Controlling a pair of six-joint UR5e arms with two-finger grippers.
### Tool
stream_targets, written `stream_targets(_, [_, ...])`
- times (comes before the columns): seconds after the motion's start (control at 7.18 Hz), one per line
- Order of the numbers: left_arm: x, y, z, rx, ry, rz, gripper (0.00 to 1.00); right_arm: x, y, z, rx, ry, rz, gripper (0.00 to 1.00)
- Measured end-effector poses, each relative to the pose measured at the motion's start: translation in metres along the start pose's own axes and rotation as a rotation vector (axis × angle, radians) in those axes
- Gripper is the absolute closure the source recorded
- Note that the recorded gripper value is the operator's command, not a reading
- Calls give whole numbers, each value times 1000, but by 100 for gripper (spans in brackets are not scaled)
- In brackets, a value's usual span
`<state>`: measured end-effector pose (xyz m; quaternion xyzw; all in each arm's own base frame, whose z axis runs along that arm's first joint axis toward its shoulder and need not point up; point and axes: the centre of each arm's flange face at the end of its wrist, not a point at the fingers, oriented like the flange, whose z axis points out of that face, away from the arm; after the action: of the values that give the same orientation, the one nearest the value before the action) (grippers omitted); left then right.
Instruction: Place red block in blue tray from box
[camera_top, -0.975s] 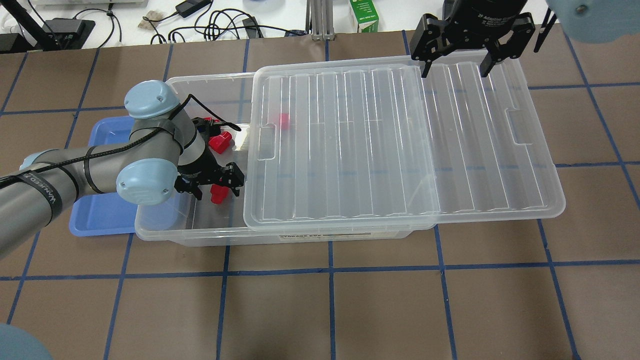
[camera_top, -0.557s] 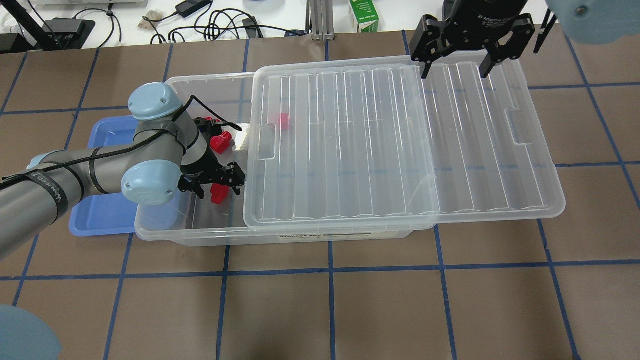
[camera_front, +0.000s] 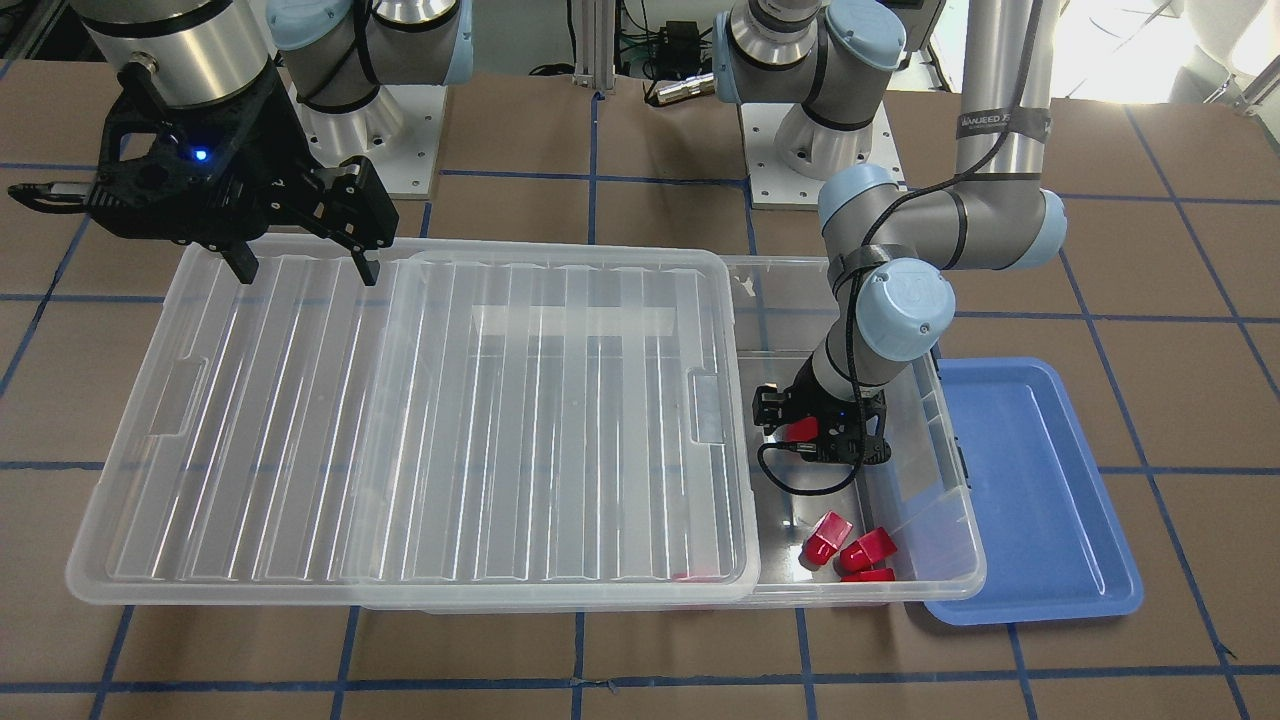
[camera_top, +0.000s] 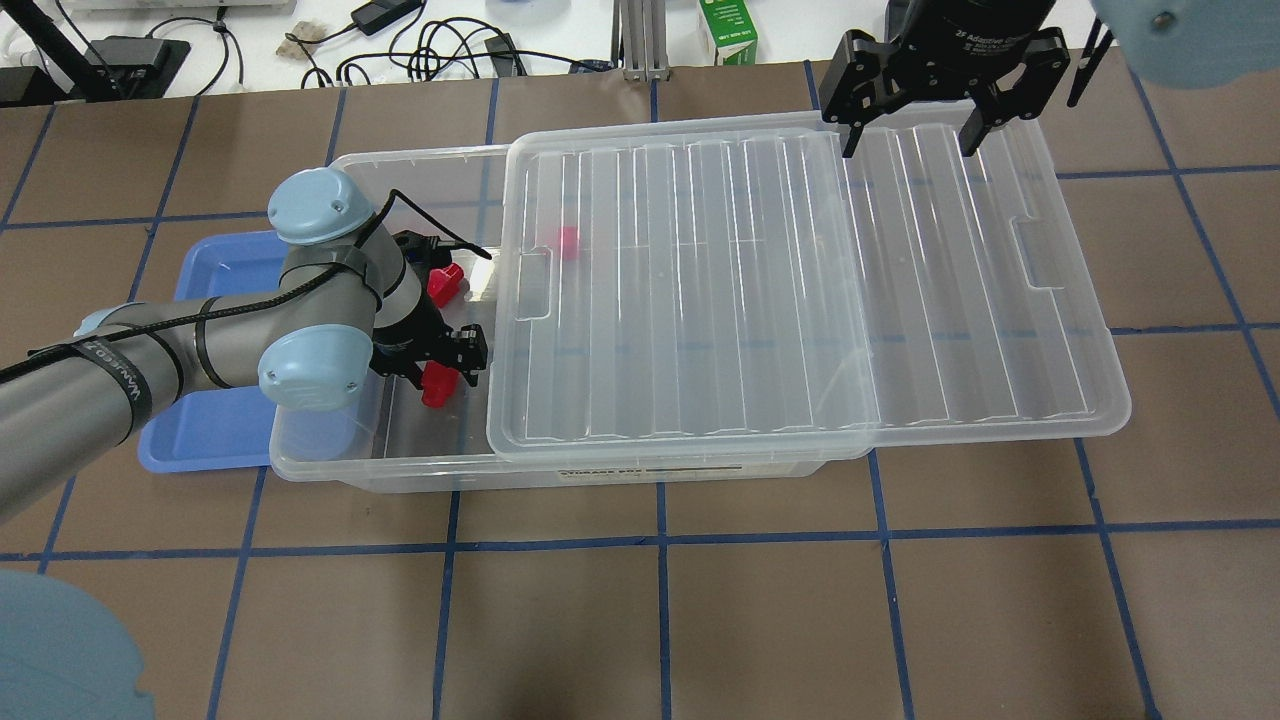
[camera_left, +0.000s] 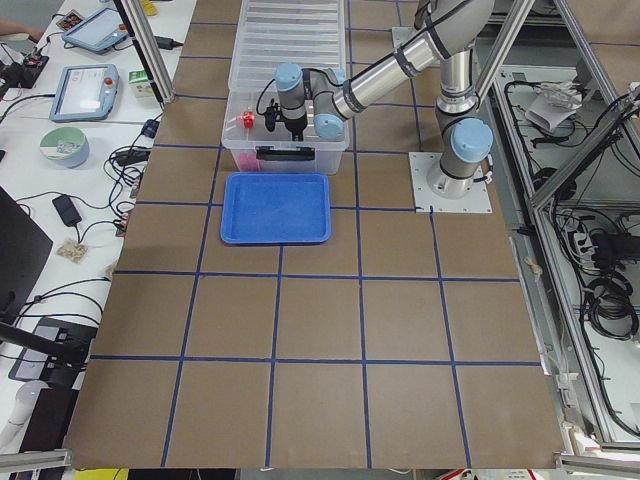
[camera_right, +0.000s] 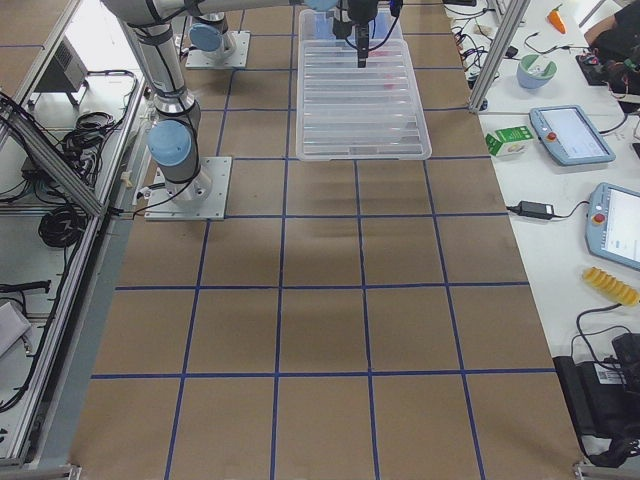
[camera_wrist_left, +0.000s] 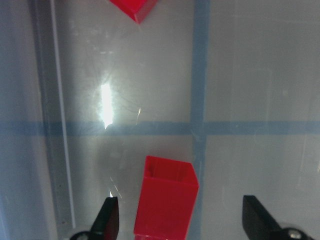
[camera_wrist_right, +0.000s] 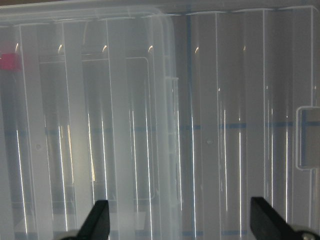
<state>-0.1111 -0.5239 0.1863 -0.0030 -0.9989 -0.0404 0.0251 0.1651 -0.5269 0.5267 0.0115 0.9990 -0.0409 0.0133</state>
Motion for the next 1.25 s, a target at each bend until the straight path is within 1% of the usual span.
stream_targets(0.14, [0,0,-2,4,-1,16,100,0,0,0,0,1,0,0])
stream_targets(0.42, [2,-2,-14,32,-4,31,100,0,0,0,0,2,-1,0])
stream_targets(0.7, [3,-5,-45,77,-8,35,100,0,0,0,0,2,-1,0])
stream_targets(0.84, [4,-7,-67,80,-8,34,100,0,0,0,0,3,-1,0])
stream_targets(0.98, [6,-9,-94,65,-7,31,100,0,0,0,0,3,-1,0])
stream_targets(1.11, [5,-7,-127,34,-17,25,100,0,0,0,0,3,-1,0])
stream_targets(1.25, [-4,-3,-161,1,-56,14,100,0,0,0,0,4,-1,0])
